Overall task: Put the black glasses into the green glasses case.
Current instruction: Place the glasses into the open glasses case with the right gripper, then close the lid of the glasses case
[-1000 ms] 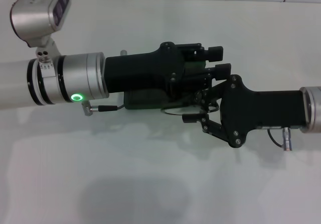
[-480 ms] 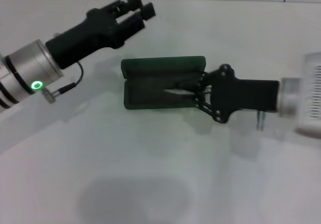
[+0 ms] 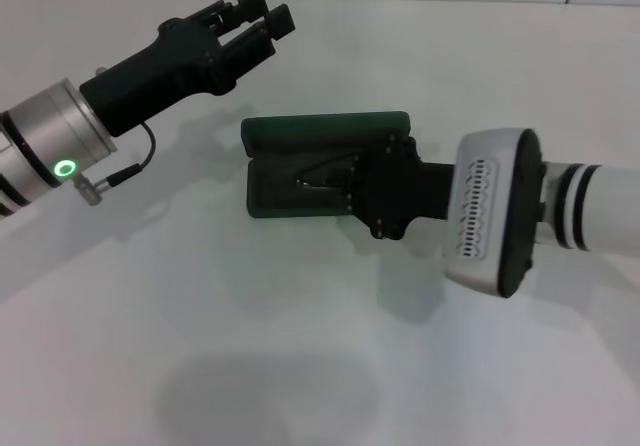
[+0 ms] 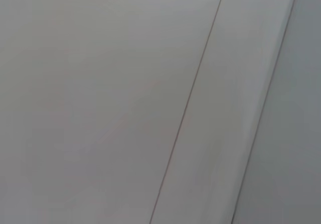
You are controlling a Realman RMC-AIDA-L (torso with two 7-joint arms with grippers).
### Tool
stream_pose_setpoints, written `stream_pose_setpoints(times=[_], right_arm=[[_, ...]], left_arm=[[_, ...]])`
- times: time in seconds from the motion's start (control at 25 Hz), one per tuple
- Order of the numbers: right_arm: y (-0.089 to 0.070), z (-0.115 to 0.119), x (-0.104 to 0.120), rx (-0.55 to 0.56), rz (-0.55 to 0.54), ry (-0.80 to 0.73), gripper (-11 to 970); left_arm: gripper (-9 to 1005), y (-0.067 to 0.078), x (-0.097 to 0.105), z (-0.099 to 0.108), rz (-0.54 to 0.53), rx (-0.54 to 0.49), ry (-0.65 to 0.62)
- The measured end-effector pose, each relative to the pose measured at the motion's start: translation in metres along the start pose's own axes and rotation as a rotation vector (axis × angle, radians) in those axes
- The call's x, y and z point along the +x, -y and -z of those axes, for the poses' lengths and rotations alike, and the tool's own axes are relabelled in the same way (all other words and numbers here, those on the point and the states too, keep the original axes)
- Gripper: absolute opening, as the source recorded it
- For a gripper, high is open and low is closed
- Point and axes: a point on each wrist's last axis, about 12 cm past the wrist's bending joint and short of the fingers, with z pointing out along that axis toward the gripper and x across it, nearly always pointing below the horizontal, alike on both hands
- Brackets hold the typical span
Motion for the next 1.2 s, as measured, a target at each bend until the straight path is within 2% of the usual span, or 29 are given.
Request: stream_pose_setpoints(times=[0.44,0.84,1.04,1.12,1.2], right_arm=[[0.000,-0.013,-0.006,0.034,0.033,-0.054,200],[-0.005,-0.006,-0.008,0.014,-0.074,0.023,203],[0.015,0.032,0.001,-0.011,-0.263,0.209,203],[0.026,0.052,0.014,-0.002,-0.367,0.269,204],[0.041,0.080,0.038,0.068,-0.507,0.309,204]], left_arm=[[487,-0.001,0.001,-0.006,-0.010,-0.001,-0.024],[487,-0.003,0.003,-0.003,-0.004,-0.017,-0.029],[487,-0.011,0.002,-0.005,0.014,-0.077,-0.056],[487,-0.020,0.000,-0.008,0.034,-0.121,-0.086],[486,-0.028,-0.003,-0.017,0.048,-0.156,-0.141]])
